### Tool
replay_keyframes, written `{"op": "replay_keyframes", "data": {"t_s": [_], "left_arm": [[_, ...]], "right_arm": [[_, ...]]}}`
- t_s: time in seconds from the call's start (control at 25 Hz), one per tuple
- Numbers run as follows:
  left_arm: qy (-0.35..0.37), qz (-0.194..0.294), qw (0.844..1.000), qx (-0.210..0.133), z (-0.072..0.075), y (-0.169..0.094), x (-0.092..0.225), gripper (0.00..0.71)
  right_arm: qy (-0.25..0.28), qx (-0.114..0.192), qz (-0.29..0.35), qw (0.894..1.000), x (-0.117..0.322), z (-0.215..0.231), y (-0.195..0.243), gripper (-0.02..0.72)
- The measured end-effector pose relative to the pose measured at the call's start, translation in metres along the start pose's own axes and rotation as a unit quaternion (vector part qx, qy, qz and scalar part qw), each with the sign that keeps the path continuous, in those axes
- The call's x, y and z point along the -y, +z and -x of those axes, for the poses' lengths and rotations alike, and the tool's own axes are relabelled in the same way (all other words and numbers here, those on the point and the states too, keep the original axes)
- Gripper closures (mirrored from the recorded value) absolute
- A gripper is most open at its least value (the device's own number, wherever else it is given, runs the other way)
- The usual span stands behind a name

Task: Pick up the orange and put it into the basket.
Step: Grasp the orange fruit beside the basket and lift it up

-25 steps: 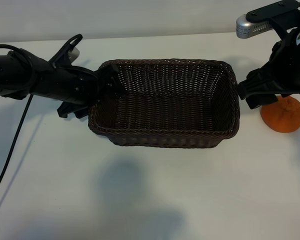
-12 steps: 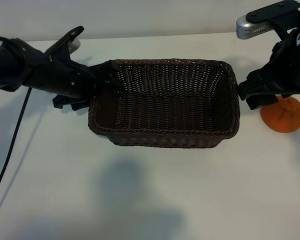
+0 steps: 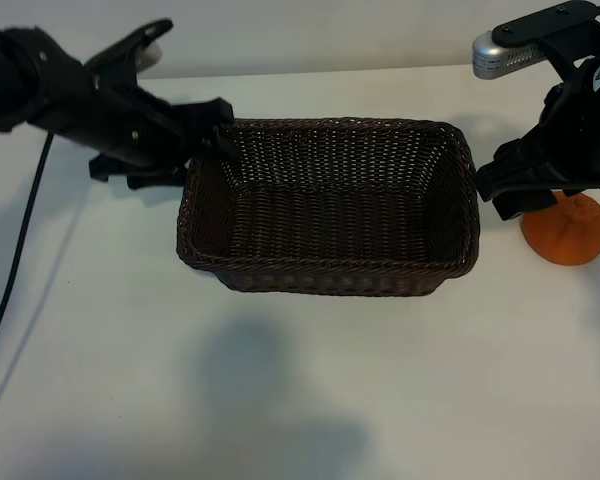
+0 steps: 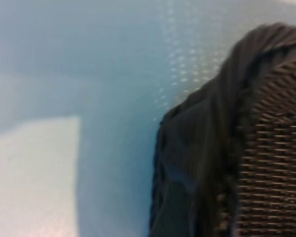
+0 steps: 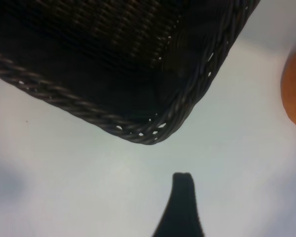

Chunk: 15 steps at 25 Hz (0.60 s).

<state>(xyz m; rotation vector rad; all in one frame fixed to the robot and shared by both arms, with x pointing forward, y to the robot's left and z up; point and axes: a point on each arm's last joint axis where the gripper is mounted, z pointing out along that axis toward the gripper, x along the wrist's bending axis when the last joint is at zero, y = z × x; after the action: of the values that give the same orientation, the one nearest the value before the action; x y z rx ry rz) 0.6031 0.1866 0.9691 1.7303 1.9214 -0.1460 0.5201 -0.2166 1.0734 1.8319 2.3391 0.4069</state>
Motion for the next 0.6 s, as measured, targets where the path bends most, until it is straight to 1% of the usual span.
{"op": "replay_keyframes", "data": {"t_s": [0.2,0.32,0.6], "left_arm": [[0.020,-0.008,1.000,0.013,0.014,-0.014,-0.012,0.069],[0.040,-0.013,0.999,0.015,0.021,-0.023,-0.019,0.072],[0.087,-0.033,0.996,-0.012,0.033,-0.048,-0.032,0.082]], "right_arm": [[0.000,0.000,0.000,1.000,0.000,0.000,0.000,0.122],[0.000,0.000,0.000,1.000,0.000,0.000,0.000,0.122],[0.000,0.000,-0.001,1.000,0.000,0.000,0.000,0.122]]}}
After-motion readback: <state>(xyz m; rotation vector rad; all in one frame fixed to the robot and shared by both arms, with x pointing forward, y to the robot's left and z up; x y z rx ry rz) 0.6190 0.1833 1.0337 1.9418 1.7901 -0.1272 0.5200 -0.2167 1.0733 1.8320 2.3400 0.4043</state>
